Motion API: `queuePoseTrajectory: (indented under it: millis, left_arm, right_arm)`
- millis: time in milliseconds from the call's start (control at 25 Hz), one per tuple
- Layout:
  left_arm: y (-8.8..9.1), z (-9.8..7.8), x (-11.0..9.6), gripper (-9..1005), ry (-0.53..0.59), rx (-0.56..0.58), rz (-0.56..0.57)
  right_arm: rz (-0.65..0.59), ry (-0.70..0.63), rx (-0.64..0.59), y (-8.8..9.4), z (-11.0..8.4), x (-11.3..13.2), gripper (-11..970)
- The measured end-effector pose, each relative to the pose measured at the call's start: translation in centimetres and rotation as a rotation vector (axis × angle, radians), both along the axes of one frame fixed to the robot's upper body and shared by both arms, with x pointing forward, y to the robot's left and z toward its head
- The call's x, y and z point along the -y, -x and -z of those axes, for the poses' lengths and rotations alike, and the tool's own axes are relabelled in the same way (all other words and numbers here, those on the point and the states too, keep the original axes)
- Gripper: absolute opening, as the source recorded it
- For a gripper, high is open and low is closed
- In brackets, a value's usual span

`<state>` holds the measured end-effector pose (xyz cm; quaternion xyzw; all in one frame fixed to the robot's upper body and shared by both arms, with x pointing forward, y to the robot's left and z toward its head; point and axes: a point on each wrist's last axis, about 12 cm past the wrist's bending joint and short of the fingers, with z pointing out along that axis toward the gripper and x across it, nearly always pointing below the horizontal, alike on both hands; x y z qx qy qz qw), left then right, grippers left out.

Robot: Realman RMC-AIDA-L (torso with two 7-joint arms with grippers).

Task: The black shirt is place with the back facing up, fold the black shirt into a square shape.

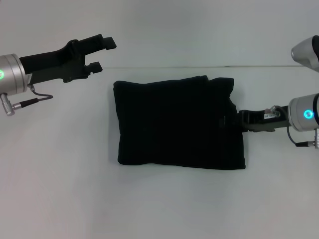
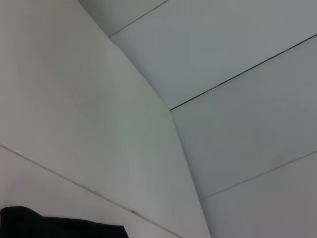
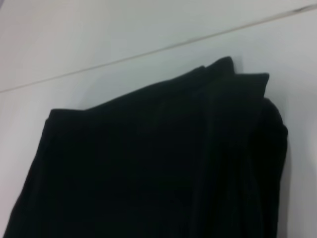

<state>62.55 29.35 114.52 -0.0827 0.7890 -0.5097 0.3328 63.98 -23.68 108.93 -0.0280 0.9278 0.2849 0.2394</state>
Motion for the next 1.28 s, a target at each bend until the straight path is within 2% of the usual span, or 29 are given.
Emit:
queuePoseTrajectory:
  millis: [160,560,760,1280]
  left_arm:
    - [-0.1,0.0,0.0,949,-0.002,0.001,-0.002]
    - [0.0,0.0,-0.2,950,-0.003,-0.001,-0.006]
    - [0.1,0.1,-0.2,950,-0.003,-0.002,-0.007]
    - [0.0,0.0,-0.2,950,-0.002,0.000,-0.008]
  right_arm:
    - [0.020,0.003,0.008,0.0,0.2,0.4,693]
    - [0.011,-0.029,0.024,0.0,0.1,-0.7,681]
    - [0.006,-0.069,0.003,0.1,-0.4,-0.1,675]
    - [0.018,-0.069,-0.001,0.2,-0.4,0.3,660]
